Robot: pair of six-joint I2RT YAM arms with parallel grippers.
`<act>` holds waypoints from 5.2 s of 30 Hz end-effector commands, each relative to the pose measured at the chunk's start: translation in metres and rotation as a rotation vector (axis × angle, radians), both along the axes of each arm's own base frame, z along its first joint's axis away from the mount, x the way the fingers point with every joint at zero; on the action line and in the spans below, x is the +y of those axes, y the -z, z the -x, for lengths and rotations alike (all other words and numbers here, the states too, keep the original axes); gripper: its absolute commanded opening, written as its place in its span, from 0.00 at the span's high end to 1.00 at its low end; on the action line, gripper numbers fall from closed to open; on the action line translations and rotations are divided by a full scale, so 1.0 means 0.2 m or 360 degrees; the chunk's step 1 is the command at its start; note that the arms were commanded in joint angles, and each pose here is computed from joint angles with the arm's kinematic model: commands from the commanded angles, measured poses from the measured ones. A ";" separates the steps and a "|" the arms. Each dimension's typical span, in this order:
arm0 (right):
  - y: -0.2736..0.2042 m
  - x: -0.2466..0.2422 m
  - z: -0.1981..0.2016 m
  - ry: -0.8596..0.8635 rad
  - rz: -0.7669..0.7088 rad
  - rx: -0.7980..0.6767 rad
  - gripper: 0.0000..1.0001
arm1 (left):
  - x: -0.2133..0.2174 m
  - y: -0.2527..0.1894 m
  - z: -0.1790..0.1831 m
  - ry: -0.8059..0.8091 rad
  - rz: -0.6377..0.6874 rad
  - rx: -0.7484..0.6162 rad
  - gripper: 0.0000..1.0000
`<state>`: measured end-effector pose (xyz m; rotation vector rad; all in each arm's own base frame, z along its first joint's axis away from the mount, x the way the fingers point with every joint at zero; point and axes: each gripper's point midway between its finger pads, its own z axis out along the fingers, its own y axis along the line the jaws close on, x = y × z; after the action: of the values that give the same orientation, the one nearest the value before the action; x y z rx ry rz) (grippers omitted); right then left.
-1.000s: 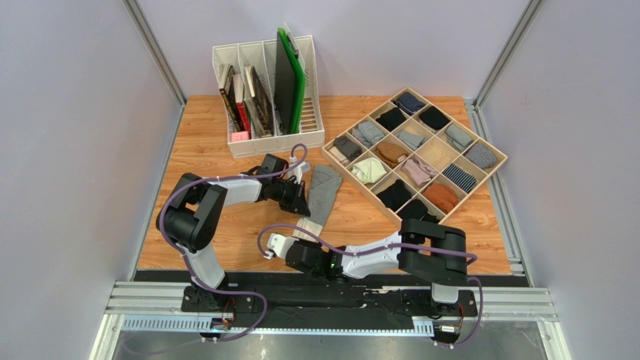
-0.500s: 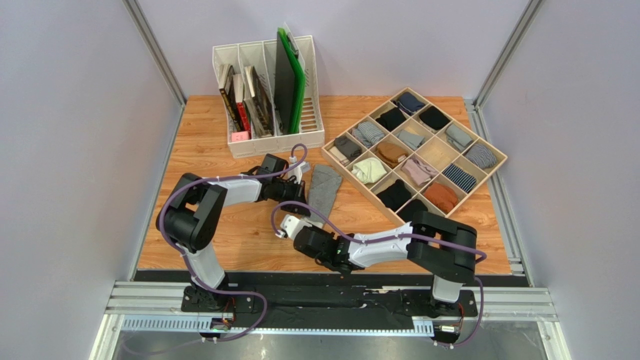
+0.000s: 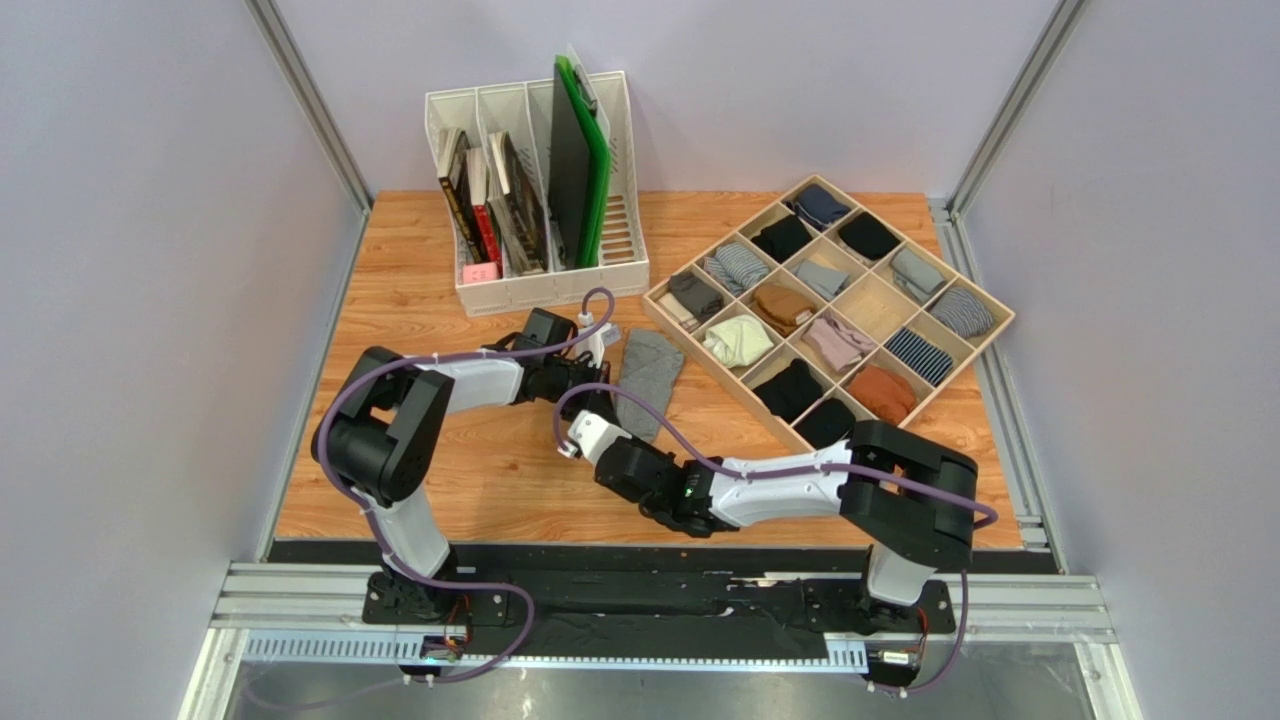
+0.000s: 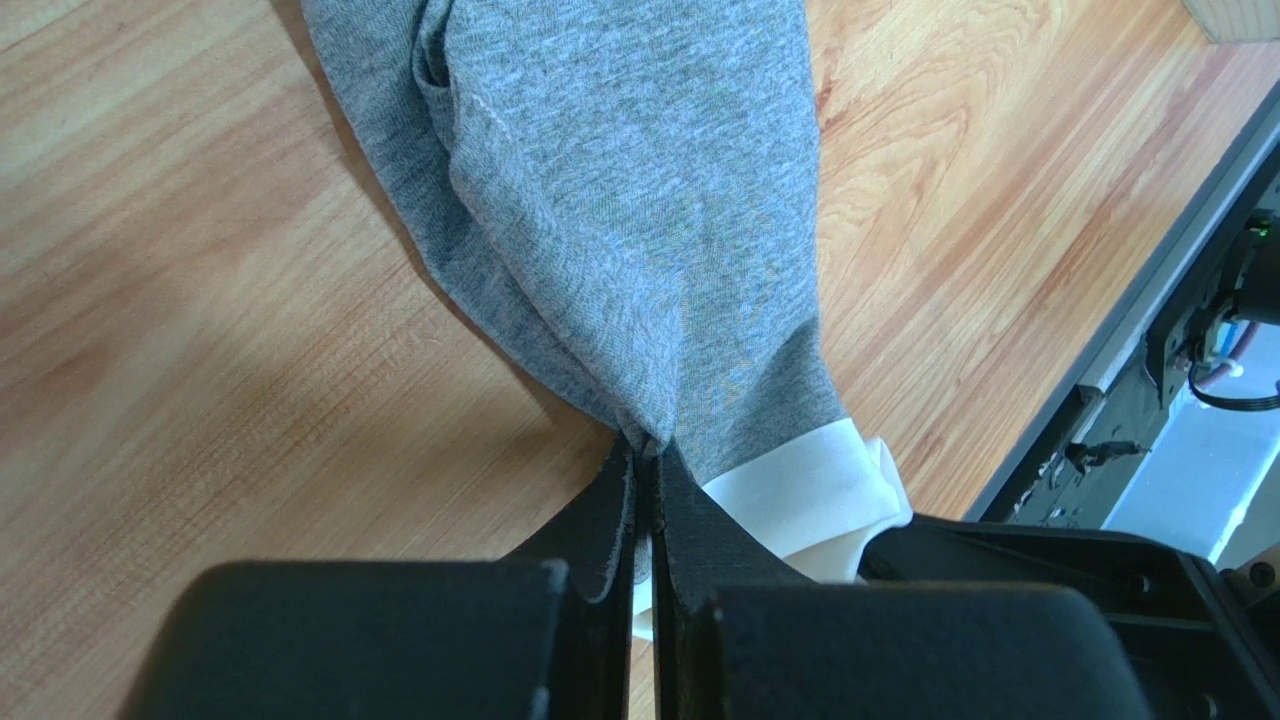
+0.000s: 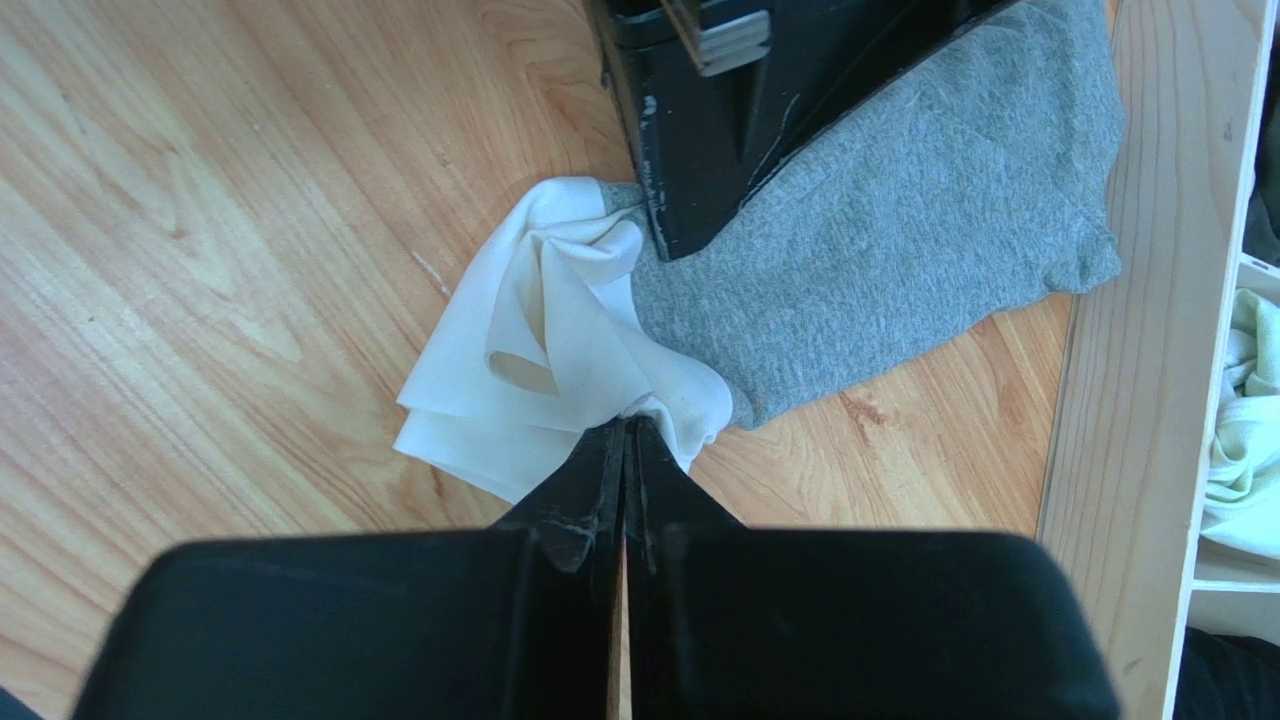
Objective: Roll the underwear
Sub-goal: Roll the underwear to the center of the board.
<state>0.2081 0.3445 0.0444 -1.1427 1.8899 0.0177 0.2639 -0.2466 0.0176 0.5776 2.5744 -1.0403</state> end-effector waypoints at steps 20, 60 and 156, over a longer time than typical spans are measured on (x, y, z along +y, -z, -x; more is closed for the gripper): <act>-0.09 -0.16 0.04 0.0016 -0.0022 0.0046 0.42 | 0.05 0.02 -0.16 0.0005 -0.0204 -0.0118 1.00; 0.16 0.15 0.11 -0.0331 0.0159 -0.0223 0.52 | 0.05 0.04 -0.16 -0.0001 -0.0145 -0.0058 1.00; -0.09 -0.24 -0.65 0.0764 -0.0277 0.0487 1.00 | -0.06 -0.27 -0.19 -0.0223 0.0356 -0.0337 0.48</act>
<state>0.3247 0.2918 0.0508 -0.6311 2.3539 0.0751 0.2958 -0.2436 0.0583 0.3888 2.3170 -1.0554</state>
